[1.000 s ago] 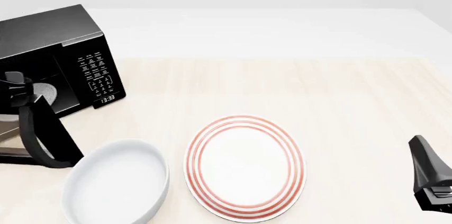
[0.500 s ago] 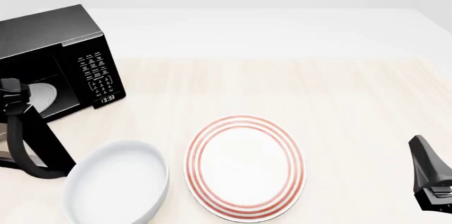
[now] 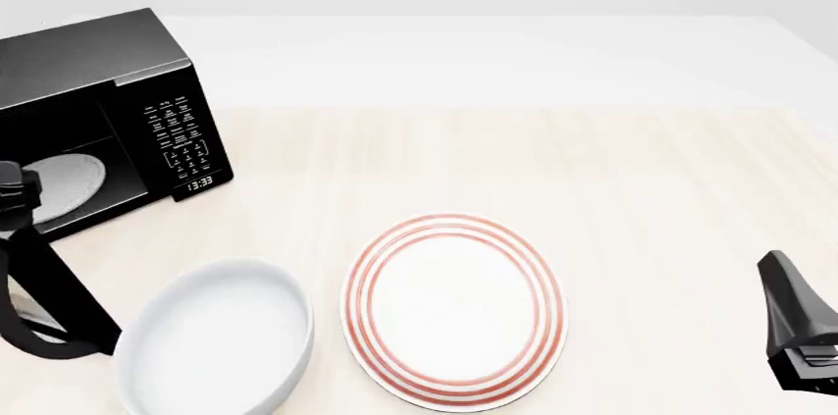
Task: Open the microwave.
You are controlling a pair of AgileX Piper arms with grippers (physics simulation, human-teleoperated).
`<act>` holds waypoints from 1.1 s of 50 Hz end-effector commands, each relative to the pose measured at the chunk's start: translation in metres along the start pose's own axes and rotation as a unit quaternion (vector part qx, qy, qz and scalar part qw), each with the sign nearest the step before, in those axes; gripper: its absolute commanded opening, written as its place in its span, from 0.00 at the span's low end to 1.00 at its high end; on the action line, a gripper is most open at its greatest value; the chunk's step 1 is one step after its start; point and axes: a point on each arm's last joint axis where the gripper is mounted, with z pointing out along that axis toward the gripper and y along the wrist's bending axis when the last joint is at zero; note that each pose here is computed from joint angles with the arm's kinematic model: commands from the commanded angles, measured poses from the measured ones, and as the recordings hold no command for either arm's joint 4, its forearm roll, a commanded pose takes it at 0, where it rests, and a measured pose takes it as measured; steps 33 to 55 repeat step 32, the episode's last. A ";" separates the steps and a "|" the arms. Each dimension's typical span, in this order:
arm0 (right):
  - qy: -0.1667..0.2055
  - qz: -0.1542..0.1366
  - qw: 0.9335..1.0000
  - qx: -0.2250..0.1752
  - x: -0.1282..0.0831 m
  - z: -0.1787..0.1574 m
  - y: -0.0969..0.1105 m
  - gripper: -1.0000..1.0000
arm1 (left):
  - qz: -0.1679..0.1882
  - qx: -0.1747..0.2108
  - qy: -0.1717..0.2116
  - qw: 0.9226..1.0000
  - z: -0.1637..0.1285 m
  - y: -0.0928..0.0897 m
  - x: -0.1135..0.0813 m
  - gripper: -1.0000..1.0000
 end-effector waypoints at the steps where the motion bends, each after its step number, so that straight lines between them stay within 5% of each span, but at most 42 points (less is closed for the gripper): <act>1: 0.000 0.000 1.000 0.000 0.000 0.000 0.000 1.00 | -0.022 0.006 0.010 1.000 -0.003 -0.002 0.013 1.00; 55: 0.000 0.000 1.000 0.000 0.000 0.000 0.000 1.00 | -0.029 0.002 0.019 0.999 -0.009 -0.001 0.025 1.00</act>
